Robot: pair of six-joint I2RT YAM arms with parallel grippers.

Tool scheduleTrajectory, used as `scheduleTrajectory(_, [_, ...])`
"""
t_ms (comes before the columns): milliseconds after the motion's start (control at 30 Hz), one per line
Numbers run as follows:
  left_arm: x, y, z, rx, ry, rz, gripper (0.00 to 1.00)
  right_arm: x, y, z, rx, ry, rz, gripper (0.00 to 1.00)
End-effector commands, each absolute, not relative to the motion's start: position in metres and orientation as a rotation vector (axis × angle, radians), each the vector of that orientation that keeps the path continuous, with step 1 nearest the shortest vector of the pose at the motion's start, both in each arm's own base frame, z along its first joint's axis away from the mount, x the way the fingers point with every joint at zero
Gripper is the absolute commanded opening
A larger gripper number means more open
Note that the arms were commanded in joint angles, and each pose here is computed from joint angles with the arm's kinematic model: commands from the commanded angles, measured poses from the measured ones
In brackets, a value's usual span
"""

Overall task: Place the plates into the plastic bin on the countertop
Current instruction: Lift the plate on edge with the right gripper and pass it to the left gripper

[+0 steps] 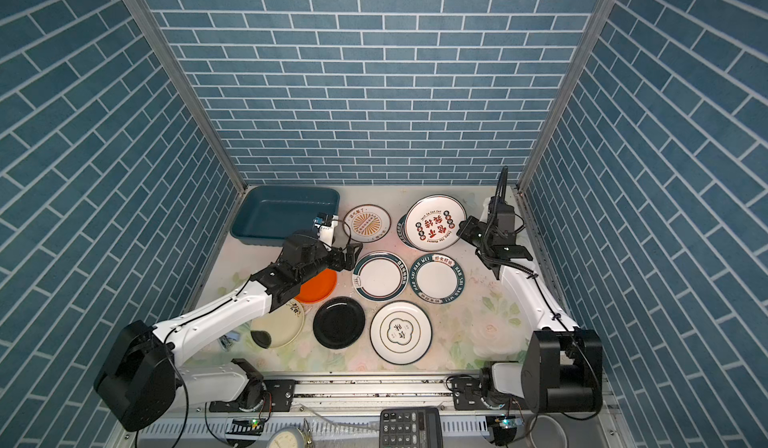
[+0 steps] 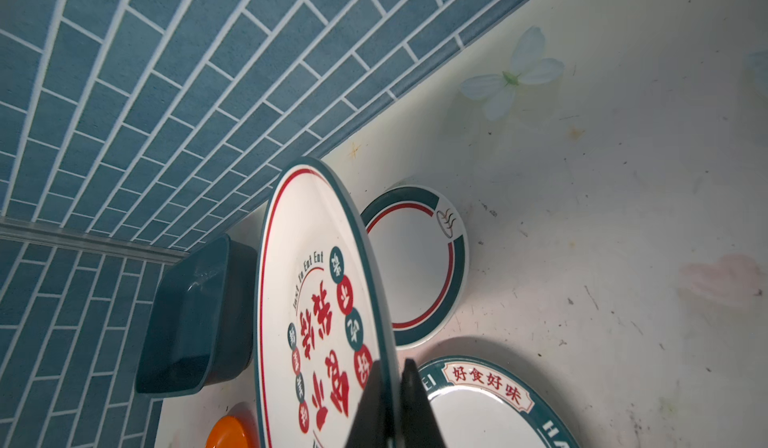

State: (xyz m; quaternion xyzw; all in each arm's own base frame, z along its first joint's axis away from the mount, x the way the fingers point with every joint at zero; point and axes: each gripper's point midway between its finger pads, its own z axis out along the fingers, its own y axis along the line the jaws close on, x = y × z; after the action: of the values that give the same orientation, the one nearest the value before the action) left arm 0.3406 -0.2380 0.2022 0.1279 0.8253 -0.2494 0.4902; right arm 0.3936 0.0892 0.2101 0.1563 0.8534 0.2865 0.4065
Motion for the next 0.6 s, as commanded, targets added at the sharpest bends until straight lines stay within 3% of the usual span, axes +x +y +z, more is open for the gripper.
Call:
scheduleTrajectory(0, [0.339,-0.258,0.223,0.308,1.946,-0.767,0.99,0.385,0.101,0.239,0.392,2.076,0.827,0.0])
scheduleTrajectory(367, [0.346,-0.289,0.227,0.238,1.939,-1.012,0.99,0.376,0.131,0.245,0.319,1.993,0.946,0.0])
scheduleTrajectory(567, [0.355,-0.303,0.218,0.192,1.934,-1.127,0.9,0.375,0.148,0.243,0.275,1.915,1.017,0.0])
